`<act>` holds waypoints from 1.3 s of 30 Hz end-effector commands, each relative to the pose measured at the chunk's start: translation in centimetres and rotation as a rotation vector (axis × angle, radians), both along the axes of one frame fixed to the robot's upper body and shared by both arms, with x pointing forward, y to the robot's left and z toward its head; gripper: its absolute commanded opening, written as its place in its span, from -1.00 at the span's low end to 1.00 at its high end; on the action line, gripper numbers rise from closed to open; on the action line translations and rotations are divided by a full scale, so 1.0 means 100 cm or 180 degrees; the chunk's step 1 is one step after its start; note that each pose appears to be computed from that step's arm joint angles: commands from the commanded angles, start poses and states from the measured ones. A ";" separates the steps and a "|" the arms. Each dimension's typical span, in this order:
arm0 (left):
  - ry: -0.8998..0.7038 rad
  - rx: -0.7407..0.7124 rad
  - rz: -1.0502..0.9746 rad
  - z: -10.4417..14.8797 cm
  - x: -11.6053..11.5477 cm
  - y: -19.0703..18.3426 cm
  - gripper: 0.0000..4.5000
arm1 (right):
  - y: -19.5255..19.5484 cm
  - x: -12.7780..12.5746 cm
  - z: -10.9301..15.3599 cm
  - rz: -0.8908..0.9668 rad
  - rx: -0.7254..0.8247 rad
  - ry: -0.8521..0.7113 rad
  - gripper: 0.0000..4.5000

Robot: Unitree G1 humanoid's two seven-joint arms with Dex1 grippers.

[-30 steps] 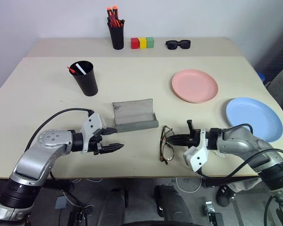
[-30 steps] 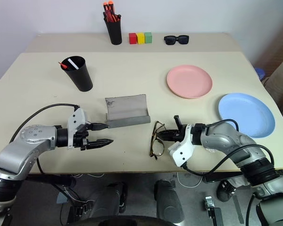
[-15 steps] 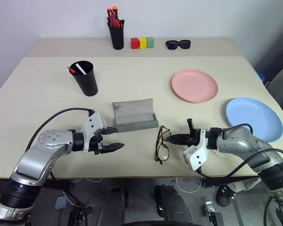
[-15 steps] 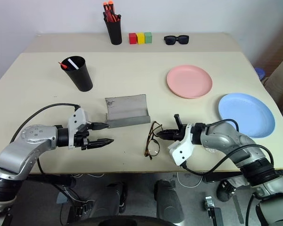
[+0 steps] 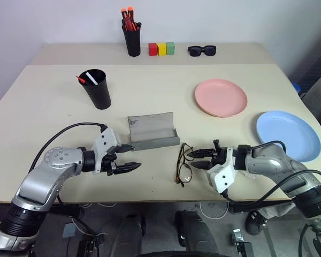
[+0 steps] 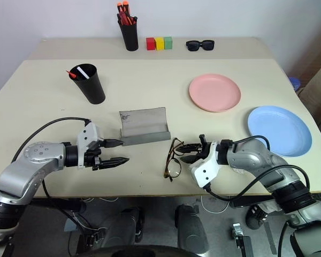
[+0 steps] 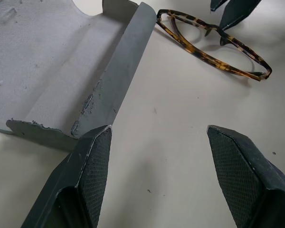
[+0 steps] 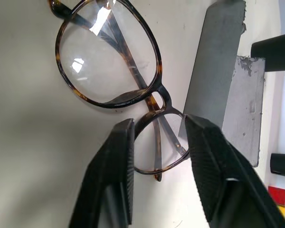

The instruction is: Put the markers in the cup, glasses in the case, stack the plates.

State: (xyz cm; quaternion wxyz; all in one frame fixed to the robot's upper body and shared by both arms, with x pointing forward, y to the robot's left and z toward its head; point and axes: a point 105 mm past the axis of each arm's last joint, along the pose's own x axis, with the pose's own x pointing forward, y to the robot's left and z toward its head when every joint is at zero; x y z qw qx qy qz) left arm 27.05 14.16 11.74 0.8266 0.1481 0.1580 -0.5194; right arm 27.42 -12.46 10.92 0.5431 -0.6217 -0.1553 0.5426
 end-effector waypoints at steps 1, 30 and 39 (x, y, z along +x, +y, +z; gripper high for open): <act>-0.0133 0.0000 -0.0071 0.008 0.001 -0.004 0.46 | 0.008 -0.002 0.009 0.0101 0.0115 -0.0146 0.18; -0.0131 -0.0044 -0.0088 0.009 0.002 -0.009 0.46 | 0.023 -0.001 -0.005 0.0622 -0.0352 -0.0199 0.36; -0.0130 -0.0039 -0.0054 0.008 -0.001 -0.007 0.46 | 0.024 -0.002 -0.005 0.0634 -0.0351 -0.0143 -0.99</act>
